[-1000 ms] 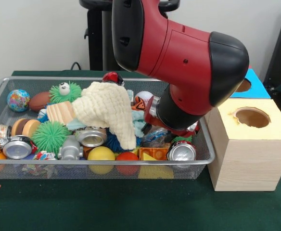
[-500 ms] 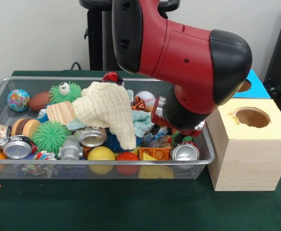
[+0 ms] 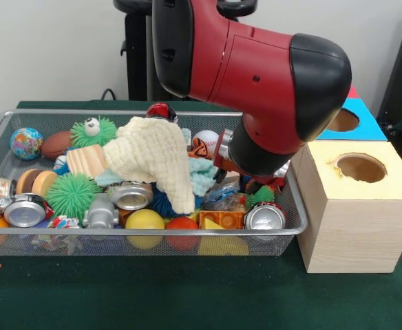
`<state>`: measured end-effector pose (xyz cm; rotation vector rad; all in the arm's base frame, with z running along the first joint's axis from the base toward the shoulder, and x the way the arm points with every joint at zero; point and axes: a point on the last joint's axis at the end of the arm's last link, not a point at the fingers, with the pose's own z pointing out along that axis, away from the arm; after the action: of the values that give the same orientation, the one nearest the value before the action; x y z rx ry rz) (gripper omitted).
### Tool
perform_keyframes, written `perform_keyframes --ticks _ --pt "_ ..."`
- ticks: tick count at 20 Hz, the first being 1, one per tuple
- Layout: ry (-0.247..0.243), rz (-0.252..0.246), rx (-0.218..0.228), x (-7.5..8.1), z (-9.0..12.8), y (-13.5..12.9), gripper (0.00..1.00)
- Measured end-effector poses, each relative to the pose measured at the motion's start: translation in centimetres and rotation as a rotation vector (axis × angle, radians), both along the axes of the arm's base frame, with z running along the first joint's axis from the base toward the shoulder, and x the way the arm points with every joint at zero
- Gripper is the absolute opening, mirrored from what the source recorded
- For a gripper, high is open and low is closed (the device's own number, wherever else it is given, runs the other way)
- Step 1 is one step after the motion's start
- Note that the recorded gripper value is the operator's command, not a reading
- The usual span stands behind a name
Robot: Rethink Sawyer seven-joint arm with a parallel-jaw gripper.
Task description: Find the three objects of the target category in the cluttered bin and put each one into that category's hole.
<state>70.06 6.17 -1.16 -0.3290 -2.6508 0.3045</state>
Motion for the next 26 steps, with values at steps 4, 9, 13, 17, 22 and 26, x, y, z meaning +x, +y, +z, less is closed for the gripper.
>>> perform_keyframes --ticks 4,9,13,17,22,26 --pt "0.019 0.020 -0.025 -0.7 0.5 -0.4 1.00" --pt "0.034 0.037 -0.046 -1.5 0.8 -0.9 1.00" --pt "0.039 0.040 -0.053 -1.9 1.1 -1.2 1.00" --pt "0.025 0.039 -0.049 -1.5 1.7 -1.1 1.00" --pt "-0.030 0.043 -0.032 -0.5 2.3 -1.0 1.00" --pt "-0.106 0.053 -0.008 0.7 2.0 -0.6 1.00"
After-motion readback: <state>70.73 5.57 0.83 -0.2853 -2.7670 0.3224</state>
